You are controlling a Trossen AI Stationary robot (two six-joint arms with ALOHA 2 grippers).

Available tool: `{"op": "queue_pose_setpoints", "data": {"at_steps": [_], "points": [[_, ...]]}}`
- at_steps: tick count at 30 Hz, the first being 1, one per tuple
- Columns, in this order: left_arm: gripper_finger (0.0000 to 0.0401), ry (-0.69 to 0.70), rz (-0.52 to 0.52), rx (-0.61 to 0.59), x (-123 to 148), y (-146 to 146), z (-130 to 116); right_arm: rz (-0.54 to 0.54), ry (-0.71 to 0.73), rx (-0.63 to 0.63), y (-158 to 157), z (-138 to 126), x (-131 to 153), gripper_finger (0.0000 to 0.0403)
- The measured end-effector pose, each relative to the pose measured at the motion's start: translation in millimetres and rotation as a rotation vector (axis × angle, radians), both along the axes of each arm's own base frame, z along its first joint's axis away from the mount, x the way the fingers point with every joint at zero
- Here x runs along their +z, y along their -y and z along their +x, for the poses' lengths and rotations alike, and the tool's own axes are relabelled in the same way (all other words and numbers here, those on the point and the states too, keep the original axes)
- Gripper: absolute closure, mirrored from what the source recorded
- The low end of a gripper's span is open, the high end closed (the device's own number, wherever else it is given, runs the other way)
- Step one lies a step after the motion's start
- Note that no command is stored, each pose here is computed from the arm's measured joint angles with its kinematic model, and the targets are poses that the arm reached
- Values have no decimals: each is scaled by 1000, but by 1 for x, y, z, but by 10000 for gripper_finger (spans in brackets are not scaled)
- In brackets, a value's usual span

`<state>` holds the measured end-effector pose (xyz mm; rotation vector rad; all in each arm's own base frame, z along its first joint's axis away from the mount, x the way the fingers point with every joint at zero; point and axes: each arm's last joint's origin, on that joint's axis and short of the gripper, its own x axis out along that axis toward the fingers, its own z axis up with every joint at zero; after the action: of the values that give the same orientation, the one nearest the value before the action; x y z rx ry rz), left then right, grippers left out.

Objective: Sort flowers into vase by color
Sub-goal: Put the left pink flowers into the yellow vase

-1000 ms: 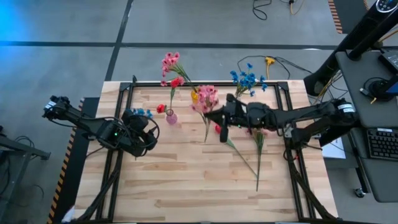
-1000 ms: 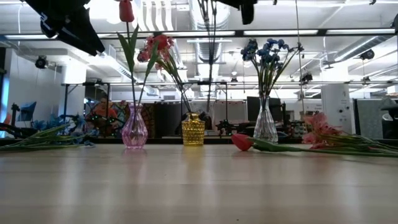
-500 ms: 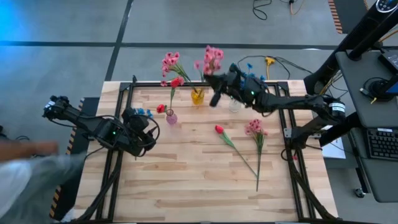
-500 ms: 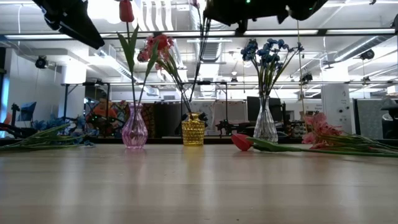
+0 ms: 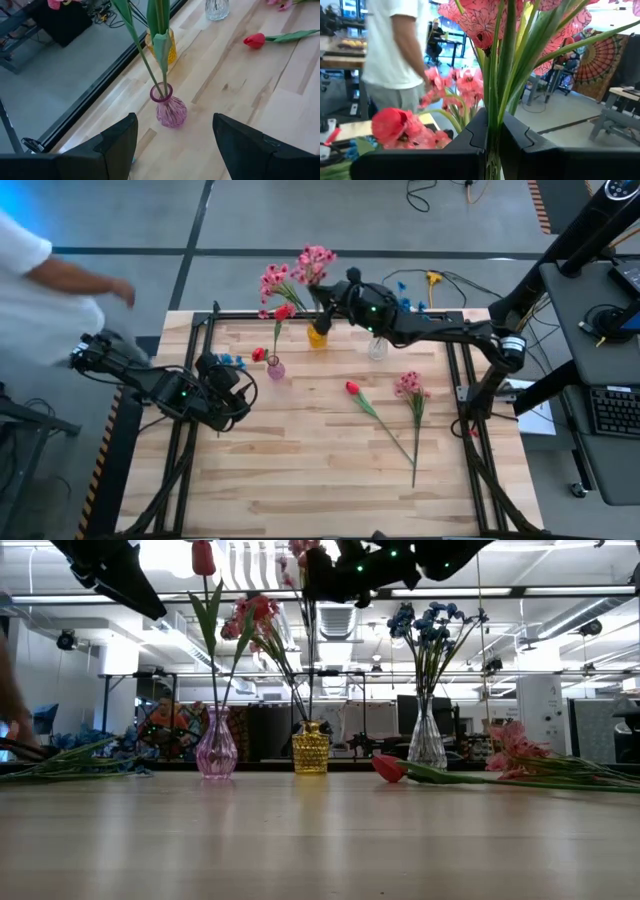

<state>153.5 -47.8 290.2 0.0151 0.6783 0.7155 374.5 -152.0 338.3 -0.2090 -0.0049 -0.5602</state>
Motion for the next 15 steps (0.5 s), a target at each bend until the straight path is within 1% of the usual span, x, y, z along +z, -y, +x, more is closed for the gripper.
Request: {"op": "queue_pose_setpoints", "data": {"at_steps": [8,15], "points": [[161,0,1,0,0,0,0,16,-8,-25,11,-1,-6,385],[161,0,2,1,0,0,0,26,-22,-26,12,-1,-13,385]]}}
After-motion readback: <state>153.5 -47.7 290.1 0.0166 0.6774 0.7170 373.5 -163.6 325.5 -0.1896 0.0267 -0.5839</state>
